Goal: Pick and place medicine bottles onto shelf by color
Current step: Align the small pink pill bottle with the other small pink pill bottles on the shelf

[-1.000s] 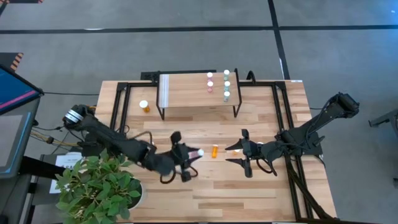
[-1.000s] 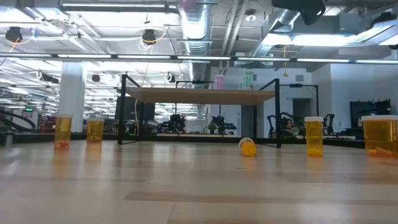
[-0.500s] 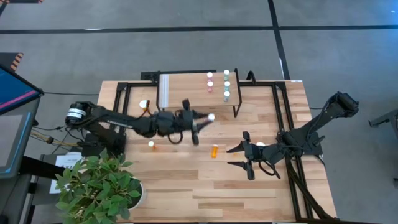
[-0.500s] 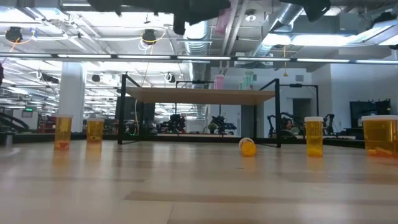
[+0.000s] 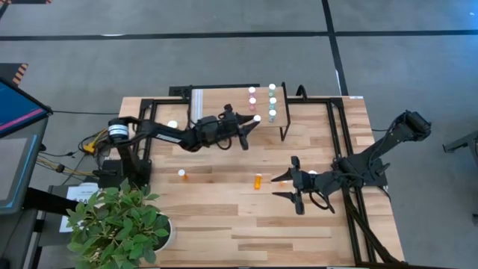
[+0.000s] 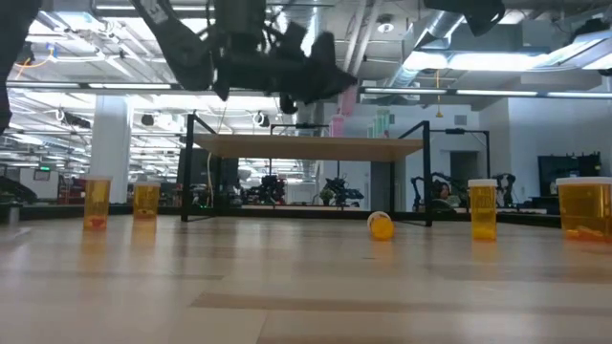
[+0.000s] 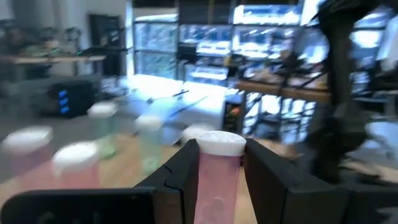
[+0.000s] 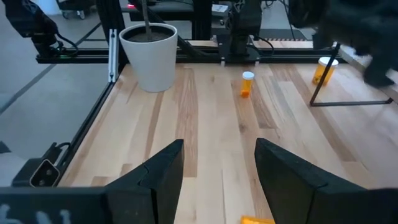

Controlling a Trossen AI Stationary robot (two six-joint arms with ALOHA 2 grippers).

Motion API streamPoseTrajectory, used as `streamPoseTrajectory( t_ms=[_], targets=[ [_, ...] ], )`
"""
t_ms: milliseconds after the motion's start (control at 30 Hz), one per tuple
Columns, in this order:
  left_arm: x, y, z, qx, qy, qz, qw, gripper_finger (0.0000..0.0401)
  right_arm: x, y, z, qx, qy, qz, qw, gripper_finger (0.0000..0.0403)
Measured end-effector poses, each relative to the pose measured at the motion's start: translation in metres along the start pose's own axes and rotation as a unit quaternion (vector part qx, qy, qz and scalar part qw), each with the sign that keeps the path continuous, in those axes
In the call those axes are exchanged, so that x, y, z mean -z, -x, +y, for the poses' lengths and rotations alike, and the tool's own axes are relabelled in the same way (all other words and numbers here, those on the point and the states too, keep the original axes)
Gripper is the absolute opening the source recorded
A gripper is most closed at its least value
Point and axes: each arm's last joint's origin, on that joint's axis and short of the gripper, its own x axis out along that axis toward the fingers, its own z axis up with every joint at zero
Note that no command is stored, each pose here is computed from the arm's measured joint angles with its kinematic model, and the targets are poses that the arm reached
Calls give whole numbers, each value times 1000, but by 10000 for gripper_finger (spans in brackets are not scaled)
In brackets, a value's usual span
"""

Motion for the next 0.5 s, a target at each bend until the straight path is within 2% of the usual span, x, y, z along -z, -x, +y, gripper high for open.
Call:
streamPoseTrajectory(
  t_ms=[267, 500],
  targets=[
    [16, -9, 5, -92, -12, 13, 996, 94, 0, 0, 0, 0, -1, 0, 1000, 217],
    [11, -9, 6, -109, -2, -9, 994, 94, 0, 0, 0, 0, -1, 0, 1000, 217]
  ],
)
